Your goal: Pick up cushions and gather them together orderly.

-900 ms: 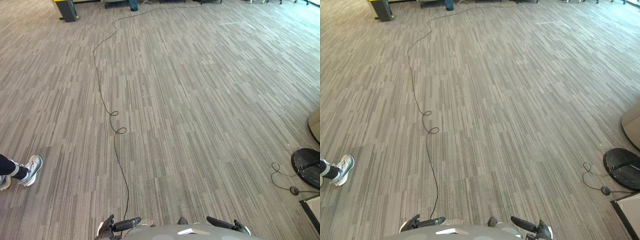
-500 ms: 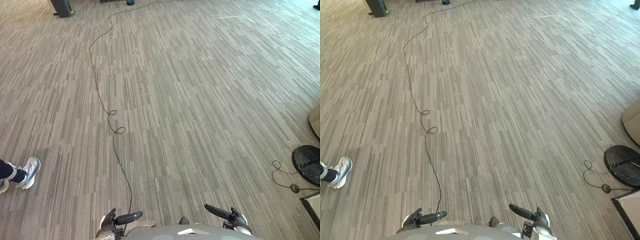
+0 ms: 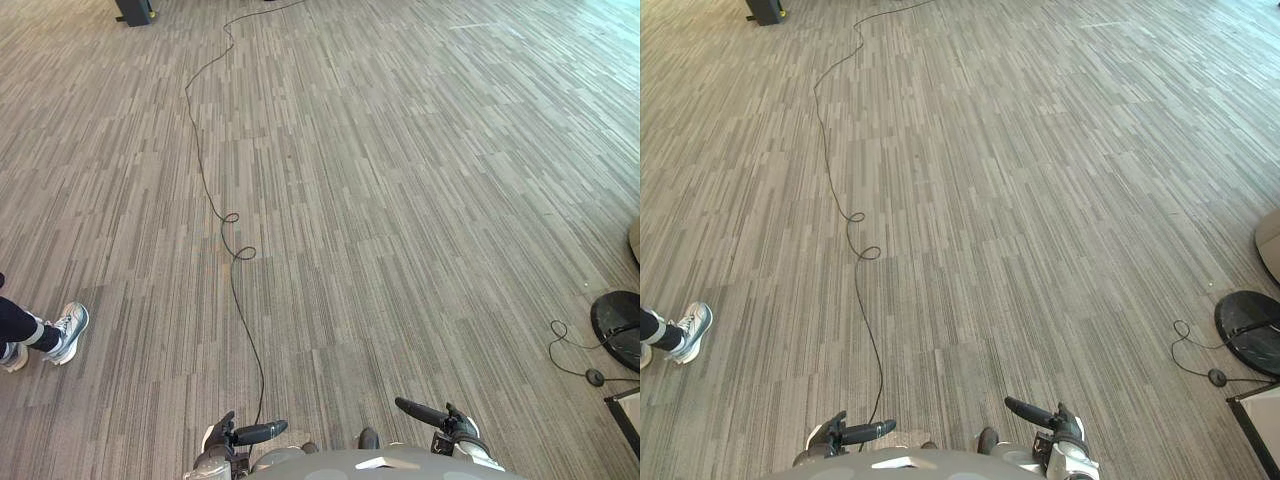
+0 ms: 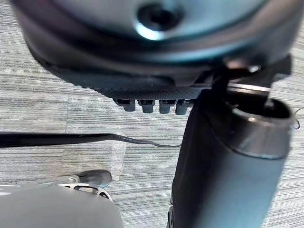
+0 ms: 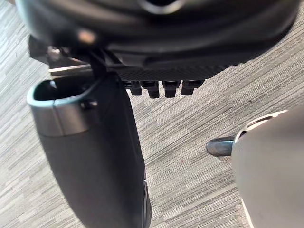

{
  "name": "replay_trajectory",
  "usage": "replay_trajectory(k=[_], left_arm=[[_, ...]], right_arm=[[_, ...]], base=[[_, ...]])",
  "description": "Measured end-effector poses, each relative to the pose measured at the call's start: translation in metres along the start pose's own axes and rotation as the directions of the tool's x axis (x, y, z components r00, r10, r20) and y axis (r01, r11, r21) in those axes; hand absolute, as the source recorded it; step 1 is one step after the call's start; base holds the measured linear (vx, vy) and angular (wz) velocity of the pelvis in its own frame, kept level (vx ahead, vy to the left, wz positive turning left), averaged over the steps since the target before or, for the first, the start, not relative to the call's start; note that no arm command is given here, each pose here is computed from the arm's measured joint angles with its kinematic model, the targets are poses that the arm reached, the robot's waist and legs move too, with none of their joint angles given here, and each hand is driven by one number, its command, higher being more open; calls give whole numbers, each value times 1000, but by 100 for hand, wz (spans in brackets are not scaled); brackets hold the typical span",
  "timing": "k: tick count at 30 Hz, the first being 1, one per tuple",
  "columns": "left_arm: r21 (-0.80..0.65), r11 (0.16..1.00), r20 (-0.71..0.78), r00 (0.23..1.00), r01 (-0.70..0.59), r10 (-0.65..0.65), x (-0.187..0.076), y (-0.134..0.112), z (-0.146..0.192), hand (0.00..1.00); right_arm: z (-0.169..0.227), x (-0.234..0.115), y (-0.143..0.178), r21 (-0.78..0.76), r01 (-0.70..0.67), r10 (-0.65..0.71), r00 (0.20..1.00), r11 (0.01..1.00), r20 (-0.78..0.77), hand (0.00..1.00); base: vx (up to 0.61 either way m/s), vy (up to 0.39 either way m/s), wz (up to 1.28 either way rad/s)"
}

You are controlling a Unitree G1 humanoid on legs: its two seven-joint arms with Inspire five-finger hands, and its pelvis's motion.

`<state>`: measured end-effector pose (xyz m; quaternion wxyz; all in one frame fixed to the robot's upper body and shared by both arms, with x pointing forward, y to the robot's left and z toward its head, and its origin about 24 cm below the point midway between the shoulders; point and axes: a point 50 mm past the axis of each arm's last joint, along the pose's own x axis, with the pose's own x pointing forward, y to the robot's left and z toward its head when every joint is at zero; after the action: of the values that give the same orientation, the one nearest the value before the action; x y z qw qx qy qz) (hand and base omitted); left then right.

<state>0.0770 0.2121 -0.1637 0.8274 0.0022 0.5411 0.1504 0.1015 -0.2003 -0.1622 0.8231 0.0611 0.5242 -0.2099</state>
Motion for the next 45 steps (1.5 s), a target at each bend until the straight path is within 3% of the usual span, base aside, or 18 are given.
replay_trajectory(k=[19,26,37,45], left_arm=[[14,1000,20,1000,-10,10,2,6,8,100],[-110,994,83,996,-3,12,1,0,20,100],[-105,994,103,994,-30,41,4,8,33,100],[-28,1000,102,995,-3,6,4,0,33,100]], right_arm=[[4,0,4,3,-10,10,1000,1000,10,100],[8,0,-3,7,17,-17,999,1000,35,100],[1,0,2,37,8,-7,1000,999,-7,100],[29,2,6,13,-25,24,995,1000,101,100]], base=[[-25,-28,7],[46,48,-5],[440,383,-10],[472,73,-10]])
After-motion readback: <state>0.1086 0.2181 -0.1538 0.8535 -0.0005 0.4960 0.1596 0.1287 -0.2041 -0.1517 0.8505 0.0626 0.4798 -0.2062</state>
